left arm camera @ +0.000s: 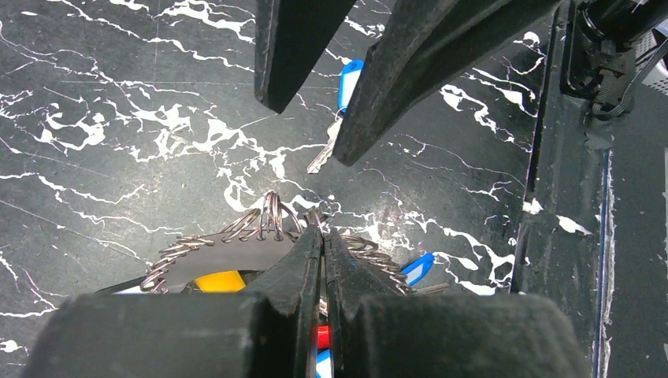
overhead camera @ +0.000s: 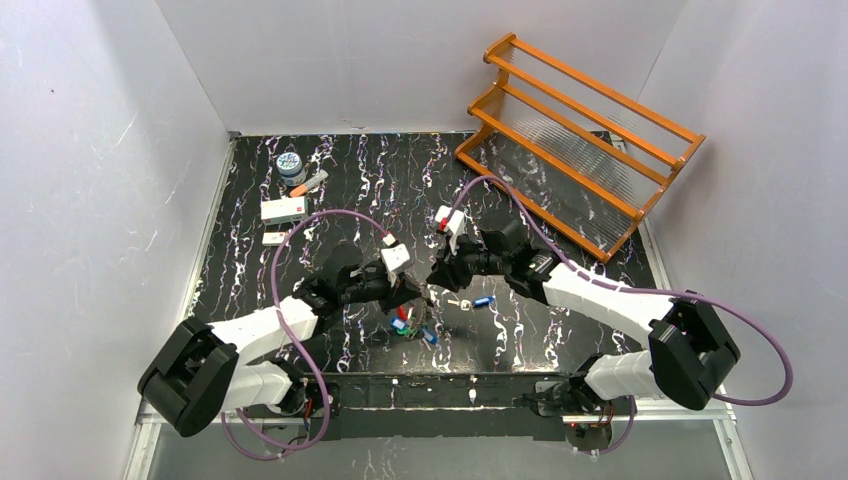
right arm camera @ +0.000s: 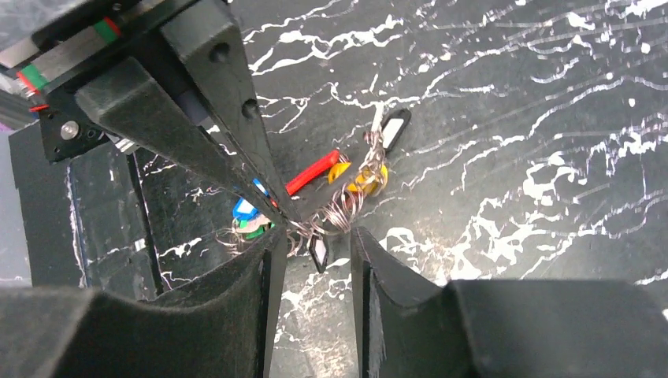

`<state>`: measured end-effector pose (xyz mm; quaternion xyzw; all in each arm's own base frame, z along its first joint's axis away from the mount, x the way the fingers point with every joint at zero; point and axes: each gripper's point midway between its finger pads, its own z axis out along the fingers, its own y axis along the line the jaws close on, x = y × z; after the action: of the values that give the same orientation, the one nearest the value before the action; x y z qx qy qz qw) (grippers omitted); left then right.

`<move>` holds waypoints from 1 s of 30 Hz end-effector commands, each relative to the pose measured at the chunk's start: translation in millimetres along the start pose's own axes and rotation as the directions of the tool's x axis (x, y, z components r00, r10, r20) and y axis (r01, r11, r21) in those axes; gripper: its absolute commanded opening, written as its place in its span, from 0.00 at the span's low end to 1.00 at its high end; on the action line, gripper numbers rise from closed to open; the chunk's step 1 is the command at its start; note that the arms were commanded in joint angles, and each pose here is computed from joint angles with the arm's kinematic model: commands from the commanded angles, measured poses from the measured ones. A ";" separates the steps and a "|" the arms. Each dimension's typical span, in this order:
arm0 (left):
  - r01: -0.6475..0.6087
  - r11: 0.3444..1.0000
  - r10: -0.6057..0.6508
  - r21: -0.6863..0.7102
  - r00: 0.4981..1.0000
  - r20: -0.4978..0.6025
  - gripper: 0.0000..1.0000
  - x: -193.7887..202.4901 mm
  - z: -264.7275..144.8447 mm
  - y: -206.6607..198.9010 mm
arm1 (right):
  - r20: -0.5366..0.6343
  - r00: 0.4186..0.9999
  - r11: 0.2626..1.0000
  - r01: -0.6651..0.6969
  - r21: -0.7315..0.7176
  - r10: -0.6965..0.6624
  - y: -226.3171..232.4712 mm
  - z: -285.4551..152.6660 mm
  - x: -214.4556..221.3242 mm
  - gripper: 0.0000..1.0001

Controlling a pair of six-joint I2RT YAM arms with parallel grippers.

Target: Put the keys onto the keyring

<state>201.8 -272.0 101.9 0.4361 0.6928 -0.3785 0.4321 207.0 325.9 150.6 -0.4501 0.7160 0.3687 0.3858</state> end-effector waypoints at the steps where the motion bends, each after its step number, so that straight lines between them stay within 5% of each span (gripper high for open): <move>1: -0.077 0.995 0.073 0.062 0.996 0.059 0.00 -18.9 -3.3 -12.0 | 0.086 0.989 0.984 0.130 -0.119 -0.121 18.5 1.0 -13.1 0.44; 11: -0.198 0.974 0.185 0.107 0.975 0.120 0.00 -27.8 -14.8 -27.0 | 0.216 0.934 0.919 0.330 -0.216 -0.284 41.6 -8.2 -14.4 0.44; 21: -0.216 0.969 0.201 0.122 0.972 0.120 0.00 -25.6 -15.4 -30.5 | 0.411 0.747 0.790 0.605 -0.097 -0.522 56.6 -37.7 -3.2 0.51; 30: -0.207 0.968 0.192 0.144 0.975 0.111 0.00 -23.4 -12.2 -33.7 | 0.408 0.763 0.804 0.586 -0.106 -0.502 52.9 -29.7 -12.5 0.42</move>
<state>177.9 -273.7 125.4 0.5045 0.6132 -0.3948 0.4622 147.3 309.3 155.9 -0.6073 0.4609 0.3949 0.5127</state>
